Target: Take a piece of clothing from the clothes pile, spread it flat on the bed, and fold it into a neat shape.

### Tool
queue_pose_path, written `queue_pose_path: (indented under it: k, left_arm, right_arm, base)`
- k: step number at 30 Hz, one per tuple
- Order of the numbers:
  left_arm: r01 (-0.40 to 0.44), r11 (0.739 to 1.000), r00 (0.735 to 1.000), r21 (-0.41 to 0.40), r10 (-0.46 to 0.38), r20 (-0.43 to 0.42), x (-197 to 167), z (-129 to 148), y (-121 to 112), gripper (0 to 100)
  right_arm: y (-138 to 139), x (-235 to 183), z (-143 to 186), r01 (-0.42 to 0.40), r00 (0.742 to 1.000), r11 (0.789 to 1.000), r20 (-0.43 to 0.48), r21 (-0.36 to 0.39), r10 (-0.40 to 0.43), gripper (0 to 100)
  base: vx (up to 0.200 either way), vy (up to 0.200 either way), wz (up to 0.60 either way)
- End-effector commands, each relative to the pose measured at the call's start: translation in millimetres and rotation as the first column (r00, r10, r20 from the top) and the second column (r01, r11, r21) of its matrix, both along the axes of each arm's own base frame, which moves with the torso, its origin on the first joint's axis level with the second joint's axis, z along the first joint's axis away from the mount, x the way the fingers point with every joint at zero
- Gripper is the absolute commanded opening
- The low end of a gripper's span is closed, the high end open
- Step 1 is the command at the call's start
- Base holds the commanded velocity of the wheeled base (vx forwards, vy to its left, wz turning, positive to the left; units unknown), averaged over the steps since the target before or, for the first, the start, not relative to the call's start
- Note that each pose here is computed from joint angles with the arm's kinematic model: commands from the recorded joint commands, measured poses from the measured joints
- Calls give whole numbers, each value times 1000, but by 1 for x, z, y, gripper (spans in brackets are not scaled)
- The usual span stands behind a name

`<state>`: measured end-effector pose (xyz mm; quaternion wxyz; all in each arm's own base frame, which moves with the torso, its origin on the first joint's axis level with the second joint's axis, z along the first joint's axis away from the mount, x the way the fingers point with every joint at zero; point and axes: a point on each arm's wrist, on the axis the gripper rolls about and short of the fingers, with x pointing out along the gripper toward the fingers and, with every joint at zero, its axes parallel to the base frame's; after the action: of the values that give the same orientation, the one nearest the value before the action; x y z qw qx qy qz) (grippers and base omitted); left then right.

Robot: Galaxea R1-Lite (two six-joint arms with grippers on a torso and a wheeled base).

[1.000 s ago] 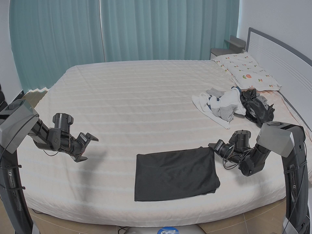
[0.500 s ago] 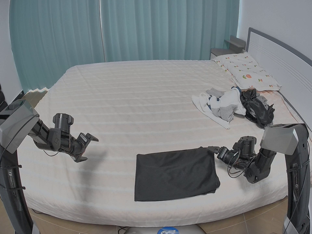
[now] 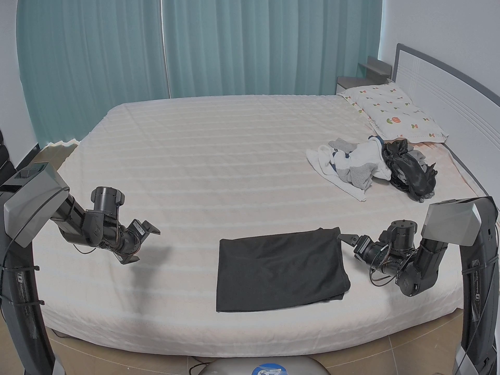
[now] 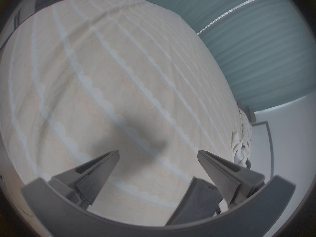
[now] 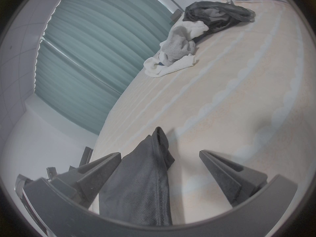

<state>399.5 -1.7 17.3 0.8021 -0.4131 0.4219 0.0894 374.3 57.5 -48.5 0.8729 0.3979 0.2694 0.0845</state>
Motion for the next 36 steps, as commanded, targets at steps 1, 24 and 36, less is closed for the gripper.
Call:
queue_pose_path:
  k: [1,24,36]
  left_arm:
    - [-2,1000,1000,-2,2,-7,-1,-2,1,100]
    - [126,992,987,-12,-124,103,-17,1,-46,100]
    - [316,945,942,87,-323,90,-22,-18,-58,100]
  right_arm:
    - [0,1,-1,1,1000,1000,-2,2,-1,100]
    - [1,2,-1,-5,1000,1000,7,25,4,100]
    - [2,2,-3,-7,1000,1000,7,26,7,100]
  base:
    - [0,0,0]
    - [0,-157,0]
    - [0,-50,0]
